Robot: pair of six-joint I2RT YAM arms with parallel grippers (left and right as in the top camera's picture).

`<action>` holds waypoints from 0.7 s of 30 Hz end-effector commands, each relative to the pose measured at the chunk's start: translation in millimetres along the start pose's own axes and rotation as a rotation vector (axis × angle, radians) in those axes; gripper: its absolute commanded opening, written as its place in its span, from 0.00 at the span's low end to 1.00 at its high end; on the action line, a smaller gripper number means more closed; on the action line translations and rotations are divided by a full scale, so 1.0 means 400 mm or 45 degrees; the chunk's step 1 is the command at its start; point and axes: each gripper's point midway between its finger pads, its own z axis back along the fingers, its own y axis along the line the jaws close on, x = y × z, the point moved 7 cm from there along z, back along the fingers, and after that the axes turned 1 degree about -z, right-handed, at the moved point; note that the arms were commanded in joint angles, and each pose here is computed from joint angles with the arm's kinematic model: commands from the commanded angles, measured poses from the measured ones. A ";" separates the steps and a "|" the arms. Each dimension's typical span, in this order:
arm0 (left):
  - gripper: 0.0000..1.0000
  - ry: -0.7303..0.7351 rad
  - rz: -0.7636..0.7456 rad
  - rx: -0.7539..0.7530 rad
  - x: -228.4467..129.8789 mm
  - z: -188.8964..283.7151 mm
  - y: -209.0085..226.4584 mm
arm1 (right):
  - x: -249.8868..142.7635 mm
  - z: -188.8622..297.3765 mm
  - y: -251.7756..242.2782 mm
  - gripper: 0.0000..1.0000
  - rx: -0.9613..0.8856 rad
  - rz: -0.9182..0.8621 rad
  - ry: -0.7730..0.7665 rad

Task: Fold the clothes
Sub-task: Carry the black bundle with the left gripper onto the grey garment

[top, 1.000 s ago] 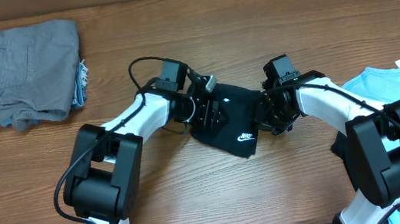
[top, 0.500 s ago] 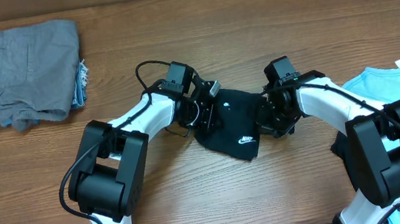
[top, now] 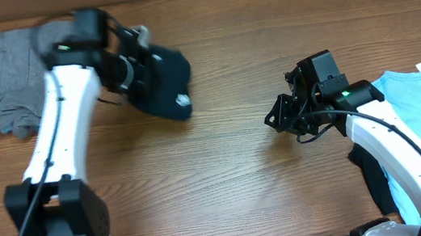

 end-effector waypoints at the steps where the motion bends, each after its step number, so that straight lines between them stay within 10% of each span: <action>1: 0.04 -0.177 -0.099 0.094 0.047 0.113 0.076 | -0.005 0.007 0.001 0.25 0.006 -0.007 0.006; 21: 0.04 -0.516 0.071 0.522 0.055 0.253 0.524 | -0.019 0.008 -0.008 0.26 -0.019 -0.030 0.044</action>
